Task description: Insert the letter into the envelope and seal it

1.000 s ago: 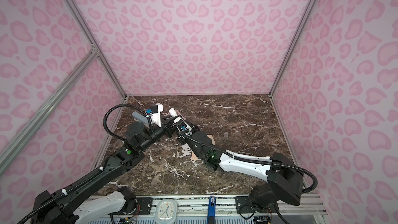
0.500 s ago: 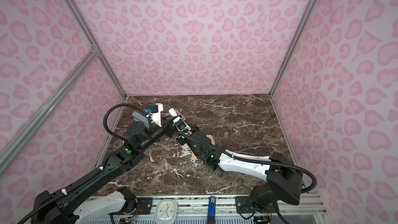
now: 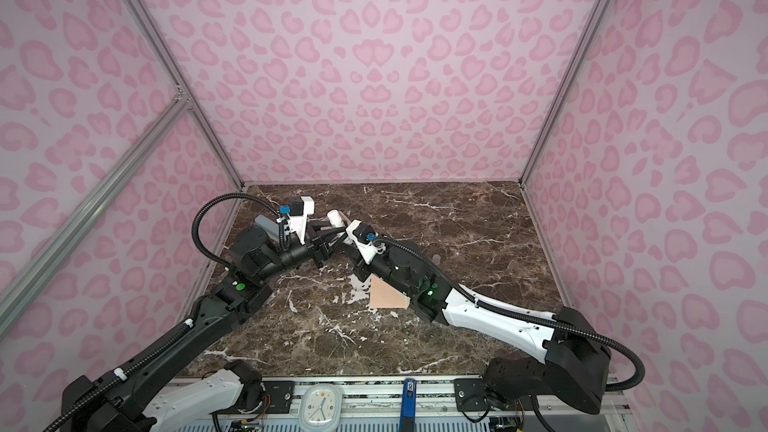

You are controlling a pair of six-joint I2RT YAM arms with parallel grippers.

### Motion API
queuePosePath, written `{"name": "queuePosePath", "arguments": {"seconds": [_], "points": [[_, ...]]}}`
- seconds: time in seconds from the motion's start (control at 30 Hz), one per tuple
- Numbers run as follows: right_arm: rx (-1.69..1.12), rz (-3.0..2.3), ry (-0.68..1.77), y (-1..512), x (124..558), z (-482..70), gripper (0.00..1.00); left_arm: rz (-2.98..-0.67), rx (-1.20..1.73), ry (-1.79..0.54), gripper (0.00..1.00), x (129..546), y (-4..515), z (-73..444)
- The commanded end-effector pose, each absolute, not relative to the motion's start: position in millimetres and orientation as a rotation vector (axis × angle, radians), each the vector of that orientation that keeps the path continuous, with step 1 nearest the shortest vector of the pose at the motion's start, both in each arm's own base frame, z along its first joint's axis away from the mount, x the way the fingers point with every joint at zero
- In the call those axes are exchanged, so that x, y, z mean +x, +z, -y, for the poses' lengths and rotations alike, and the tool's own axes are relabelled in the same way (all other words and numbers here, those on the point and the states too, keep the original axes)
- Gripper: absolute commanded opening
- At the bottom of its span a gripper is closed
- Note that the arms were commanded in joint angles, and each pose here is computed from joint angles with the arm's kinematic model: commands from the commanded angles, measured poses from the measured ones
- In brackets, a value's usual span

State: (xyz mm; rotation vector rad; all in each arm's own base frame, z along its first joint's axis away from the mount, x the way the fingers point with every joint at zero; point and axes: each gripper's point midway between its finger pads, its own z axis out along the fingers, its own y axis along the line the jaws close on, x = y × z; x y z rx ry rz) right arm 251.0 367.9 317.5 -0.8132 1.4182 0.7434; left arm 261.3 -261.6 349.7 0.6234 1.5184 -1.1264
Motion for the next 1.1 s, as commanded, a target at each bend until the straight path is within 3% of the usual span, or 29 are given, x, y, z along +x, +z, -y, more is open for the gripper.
{"name": "queuePosePath", "arguments": {"seconds": [0.0,0.3,0.37,0.47,0.63,1.07], "points": [[-1.054,-1.304,1.073,323,191,-387,0.0,-1.445,0.81,-1.254,0.04,231,352,274],[-1.096,-1.296,1.277,340,181,-373,0.0,-1.403,0.911,-1.343,0.04,214,353,280],[-1.081,-1.321,1.22,336,189,-372,0.1,-1.403,0.896,-1.334,0.04,216,354,279],[-1.014,-1.372,1.077,326,210,-368,0.38,-1.415,0.834,-1.293,0.04,225,355,275],[-0.878,-1.423,0.79,311,240,-358,0.54,-1.466,0.634,-1.154,0.04,254,357,261],[-0.63,-1.38,0.476,314,265,-349,0.58,-1.507,0.368,-0.944,0.04,280,358,235]]}}
